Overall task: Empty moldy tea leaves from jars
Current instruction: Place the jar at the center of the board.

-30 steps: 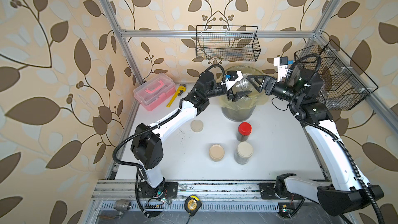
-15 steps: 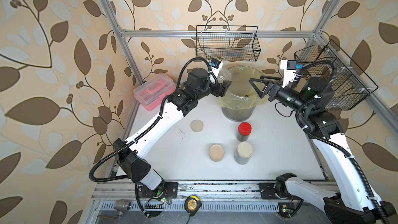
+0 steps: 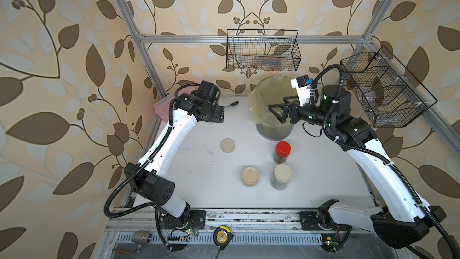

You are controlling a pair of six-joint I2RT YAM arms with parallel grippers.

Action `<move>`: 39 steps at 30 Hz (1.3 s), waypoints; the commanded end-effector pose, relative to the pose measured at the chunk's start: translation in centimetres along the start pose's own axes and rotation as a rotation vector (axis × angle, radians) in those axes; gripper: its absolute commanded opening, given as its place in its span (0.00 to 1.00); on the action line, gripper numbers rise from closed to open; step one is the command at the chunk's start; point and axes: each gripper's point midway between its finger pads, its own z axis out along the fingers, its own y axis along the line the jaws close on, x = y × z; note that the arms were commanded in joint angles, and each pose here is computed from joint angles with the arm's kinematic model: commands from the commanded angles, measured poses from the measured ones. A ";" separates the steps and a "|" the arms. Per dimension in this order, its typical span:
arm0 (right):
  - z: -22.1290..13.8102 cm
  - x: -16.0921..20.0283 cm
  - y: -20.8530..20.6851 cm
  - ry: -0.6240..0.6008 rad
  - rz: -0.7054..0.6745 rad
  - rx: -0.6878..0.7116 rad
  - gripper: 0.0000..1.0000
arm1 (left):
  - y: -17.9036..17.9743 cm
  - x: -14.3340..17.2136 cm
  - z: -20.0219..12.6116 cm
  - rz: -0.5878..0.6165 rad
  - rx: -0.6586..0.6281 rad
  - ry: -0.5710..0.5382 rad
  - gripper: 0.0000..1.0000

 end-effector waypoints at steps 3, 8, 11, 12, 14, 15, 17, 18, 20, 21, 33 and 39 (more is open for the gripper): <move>0.1 0.7 0.2 0.019 -0.038 0.011 1.00 | 1.7 6.2 4.6 0.046 -0.117 0.328 0.38; 0.5 1.6 0.7 0.036 -0.023 -0.020 1.00 | 3.1 9.6 9.1 0.106 -0.234 0.563 0.42; 0.5 2.1 0.6 0.044 -0.024 -0.017 1.00 | 3.4 10.7 11.4 0.127 -0.255 0.635 0.43; 0.4 2.1 0.6 0.045 -0.024 -0.014 1.00 | 3.6 10.9 12.0 0.128 -0.262 0.651 0.43; 0.2 2.3 0.5 0.048 -0.026 -0.007 1.00 | 3.9 11.3 13.2 0.124 -0.275 0.680 0.43; 0.1 2.4 0.5 0.047 -0.026 -0.006 1.00 | 4.0 11.5 13.6 0.119 -0.271 0.693 0.44; -0.1 2.5 0.5 0.045 -0.028 -0.005 1.00 | 3.9 11.7 14.6 0.102 -0.248 0.706 0.45; -0.1 2.6 0.4 0.048 -0.026 -0.002 1.00 | 3.8 11.8 14.9 0.093 -0.230 0.710 0.46; -0.3 2.7 0.5 0.044 -0.025 0.000 1.00 | 3.5 12.1 15.7 0.078 -0.197 0.728 0.50; -0.1 2.8 0.4 0.048 -0.023 0.000 1.00 | 3.4 12.2 16.1 0.073 -0.184 0.736 0.52; -0.3 2.4 0.6 0.030 -0.017 -0.003 1.00 | 3.4 11.6 18.3 0.030 -0.102 0.728 0.98; -0.2 2.2 0.7 0.022 -0.010 -0.003 1.00 | 3.2 10.1 17.7 0.026 -0.085 0.658 0.99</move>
